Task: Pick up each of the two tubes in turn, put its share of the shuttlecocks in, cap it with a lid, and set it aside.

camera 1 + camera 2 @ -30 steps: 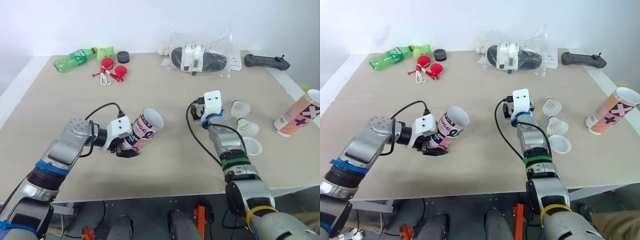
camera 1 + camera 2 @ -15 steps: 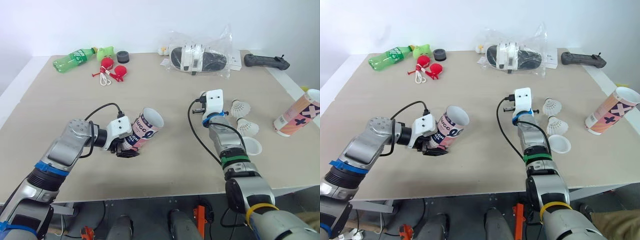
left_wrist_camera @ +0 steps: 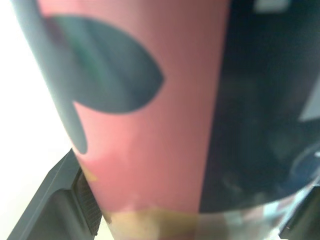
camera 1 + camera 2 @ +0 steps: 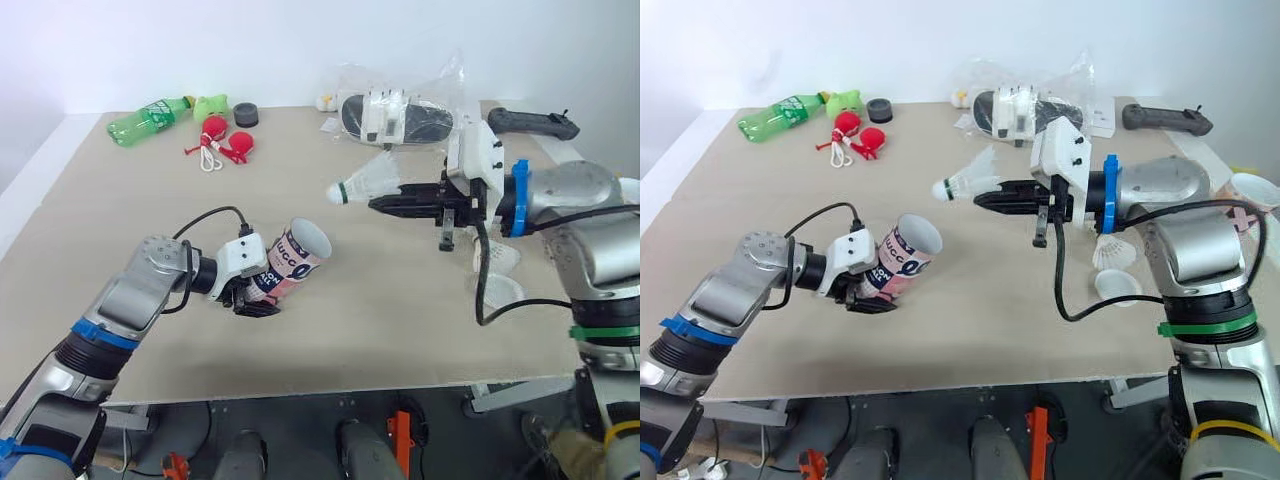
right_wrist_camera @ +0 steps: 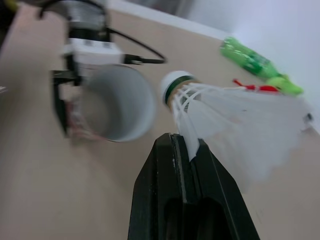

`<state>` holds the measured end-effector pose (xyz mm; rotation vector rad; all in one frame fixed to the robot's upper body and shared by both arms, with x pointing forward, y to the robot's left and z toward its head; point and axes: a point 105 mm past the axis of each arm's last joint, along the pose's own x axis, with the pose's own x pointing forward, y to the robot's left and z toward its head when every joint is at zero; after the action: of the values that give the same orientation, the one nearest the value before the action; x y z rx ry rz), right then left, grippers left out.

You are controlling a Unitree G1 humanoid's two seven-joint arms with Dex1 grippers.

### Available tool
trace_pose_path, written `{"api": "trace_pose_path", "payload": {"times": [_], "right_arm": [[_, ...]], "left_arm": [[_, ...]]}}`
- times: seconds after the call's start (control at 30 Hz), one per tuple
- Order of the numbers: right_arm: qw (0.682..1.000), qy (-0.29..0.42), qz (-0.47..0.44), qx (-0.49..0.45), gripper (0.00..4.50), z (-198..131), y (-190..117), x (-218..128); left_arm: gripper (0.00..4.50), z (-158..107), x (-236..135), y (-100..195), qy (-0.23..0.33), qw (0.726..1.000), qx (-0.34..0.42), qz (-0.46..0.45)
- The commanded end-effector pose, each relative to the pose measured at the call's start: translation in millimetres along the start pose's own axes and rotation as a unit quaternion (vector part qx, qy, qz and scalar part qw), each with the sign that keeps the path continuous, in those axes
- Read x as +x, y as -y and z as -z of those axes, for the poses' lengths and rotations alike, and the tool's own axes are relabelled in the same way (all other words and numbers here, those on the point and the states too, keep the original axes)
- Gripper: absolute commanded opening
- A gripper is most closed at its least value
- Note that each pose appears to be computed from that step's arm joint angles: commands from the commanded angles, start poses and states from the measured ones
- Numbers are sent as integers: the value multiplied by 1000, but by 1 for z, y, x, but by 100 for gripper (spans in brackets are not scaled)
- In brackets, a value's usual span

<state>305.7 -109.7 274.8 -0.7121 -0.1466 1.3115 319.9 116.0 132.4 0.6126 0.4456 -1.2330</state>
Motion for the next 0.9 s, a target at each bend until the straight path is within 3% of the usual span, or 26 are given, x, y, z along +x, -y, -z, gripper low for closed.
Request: {"api": "trace_pose_path", "payload": {"times": [0.03, 0.53, 0.57, 0.63, 0.7, 0.87, 0.9], "right_arm": [[998, -13, -37, -53, 1, -13, -7, 5], [983, -64, -90, -149, 1, 5, -25, 49], [983, -59, -93, -147, 65, 5, -26, 50], [984, -49, -94, -143, 138, 1, -29, 51], [985, -42, -88, -141, 245, -2, -29, 51], [993, -21, -49, -102, 446, -10, -23, 40], [997, -9, -23, -77, 446, -12, -19, 33]], "left_arm": [[367, 5, 5, 9, -21, 999, -4, 25], [367, 3, 7, 8, -15, 1000, -4, 24], [367, 3, 7, 8, -15, 1000, -4, 24], [367, 3, 7, 7, -14, 1000, -3, 23], [367, 3, 8, 7, -13, 1000, -2, 23], [367, 1, 10, 10, -10, 1000, -2, 26], [367, 1, 10, 11, -9, 1000, -3, 27]]}}
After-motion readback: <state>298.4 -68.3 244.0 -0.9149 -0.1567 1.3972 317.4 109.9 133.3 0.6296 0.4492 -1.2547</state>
